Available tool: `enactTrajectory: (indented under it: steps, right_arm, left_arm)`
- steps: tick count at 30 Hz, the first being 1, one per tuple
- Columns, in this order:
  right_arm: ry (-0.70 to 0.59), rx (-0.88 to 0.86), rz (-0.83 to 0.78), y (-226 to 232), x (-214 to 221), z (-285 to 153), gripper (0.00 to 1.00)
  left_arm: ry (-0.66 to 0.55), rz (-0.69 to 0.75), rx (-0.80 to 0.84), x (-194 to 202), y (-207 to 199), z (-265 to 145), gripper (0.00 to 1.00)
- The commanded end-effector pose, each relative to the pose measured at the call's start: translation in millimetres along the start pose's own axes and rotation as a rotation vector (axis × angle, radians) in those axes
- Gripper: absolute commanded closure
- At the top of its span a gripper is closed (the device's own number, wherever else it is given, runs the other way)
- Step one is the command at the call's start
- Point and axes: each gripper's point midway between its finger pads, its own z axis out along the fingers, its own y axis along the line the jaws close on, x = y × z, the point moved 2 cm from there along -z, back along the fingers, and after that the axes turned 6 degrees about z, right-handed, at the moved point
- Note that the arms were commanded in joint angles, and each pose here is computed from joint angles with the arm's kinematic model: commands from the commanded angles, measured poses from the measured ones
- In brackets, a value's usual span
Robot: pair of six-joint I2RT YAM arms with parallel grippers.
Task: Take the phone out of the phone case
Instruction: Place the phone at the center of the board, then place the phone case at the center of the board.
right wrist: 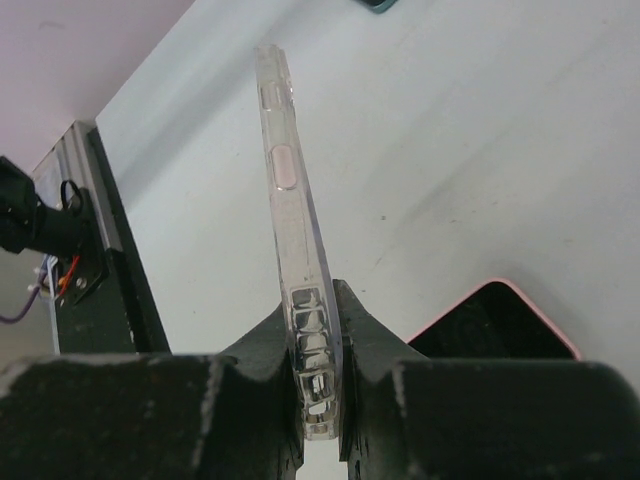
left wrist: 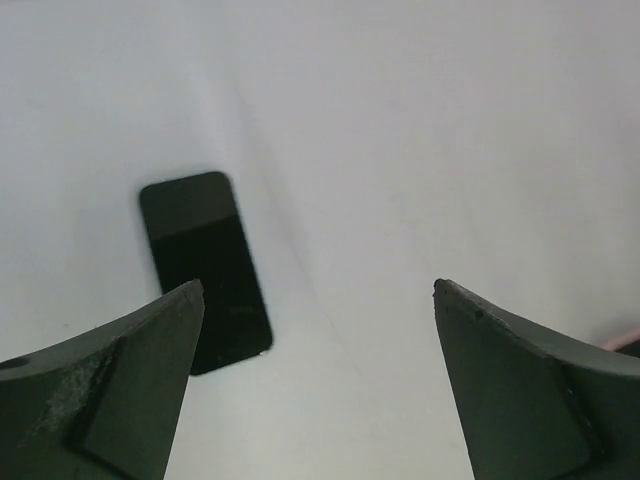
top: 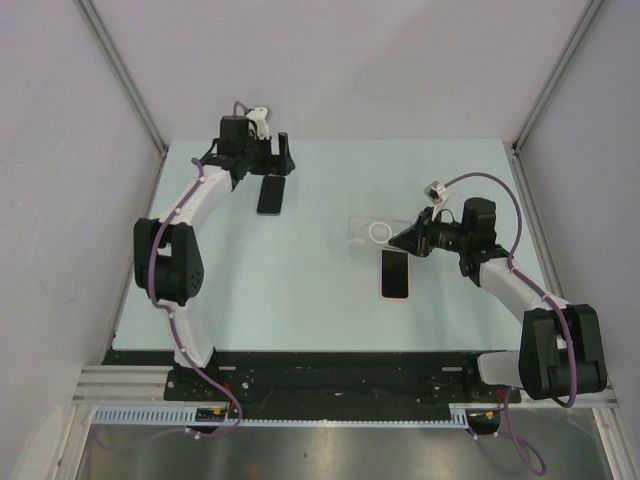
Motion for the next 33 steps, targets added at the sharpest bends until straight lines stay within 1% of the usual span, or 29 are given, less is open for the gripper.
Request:
enactTrajectory:
  steps: [1, 4, 5, 7, 8, 9, 11, 12, 14, 15, 17, 19, 20, 23, 27, 28, 33]
  right_arm:
    - [0.049, -0.124, -0.115, 25.5, 10.0, 0.8, 1.0]
    - [0.088, -0.189, -0.137, 36.7, 20.3, 2.3, 1.0]
    - [0.104, -0.208, -0.134, 40.5, 24.7, 2.6, 1.0]
    - [0.121, -0.254, -0.161, 47.8, 29.3, 2.3, 1.0]
    - [0.136, -0.267, -0.159, 51.2, 33.4, 2.6, 1.0]
    - [0.141, -0.273, -0.174, 51.6, 35.6, 2.9, 1.0]
    - [0.154, -0.281, -0.174, 53.2, 39.2, 3.8, 0.99]
    - [0.163, -0.285, -0.17, 53.7, 41.9, 5.1, 0.99]
    - [0.176, -0.29, -0.172, 54.1, 46.0, 6.4, 0.98]
    - [0.184, -0.289, -0.174, 54.5, 48.5, 7.8, 0.98]
    - [0.197, -0.283, -0.186, 52.4, 53.0, 9.1, 0.98]
    - [0.205, -0.278, -0.205, 51.4, 55.9, 11.0, 0.98]
    - [0.212, -0.273, -0.206, 50.6, 57.9, 11.6, 0.98]
    - [0.223, -0.28, -0.224, 52.4, 61.3, 12.3, 0.97]
    - [0.232, -0.288, -0.249, 54.0, 64.6, 15.2, 0.97]
    - [0.251, -0.285, -0.231, 54.5, 69.6, 13.5, 0.97]
    - [0.265, -0.283, -0.262, 55.6, 73.8, 15.2, 0.97]
  left_arm:
    - [-0.172, 0.312, 0.377, -26.5, -72.6, -53.8, 0.0]
    - [-0.202, 0.404, 0.557, -16.2, -98.8, -77.4, 0.0]
    - [-0.213, 0.424, 0.669, -11.2, -114.1, -89.0, 0.0]
    - [-0.228, 0.478, 0.765, -0.3, -130.4, -101.5, 0.0]
    - [-0.237, 0.497, 0.842, 5.5, -140.6, -111.1, 0.0]
    - [-0.243, 0.535, 0.87, 14.0, -151.1, -116.2, 0.0]
    - [-0.258, 0.583, 0.912, 21.4, -166.0, -128.7, 0.0]
    - [-0.251, 0.621, 0.943, 34.2, -177.7, -130.3, 0.0]
    - [-0.23, 0.649, 0.982, 47.4, -189.7, -137.1, 0.0]
    - [-0.232, 0.687, 1.014, 53.2, -202.6, -142.8, 0.0]
    - [-0.195, 0.693, 1.05, 65.4, -212.0, -148.6, 0.0]
    - [-0.185, 0.714, 1.113, 74.9, -226.0, -158.0, 0.0]
    - [-0.158, 0.707, 1.128, 82.0, -228.6, -160.2, 0.0]
    - [-0.117, 0.744, 1.187, 101.9, -245.4, -168.7, 0.0]
    - [-0.055, 0.791, 1.211, 124.5, -255.9, -171.7, 0.0]
    - [-0.043, 0.804, 1.202, 128.1, -256.7, -170.8, 0.0]
    - [0.027, 0.843, 1.189, 148.2, -263.5, -167.1, 0.0]
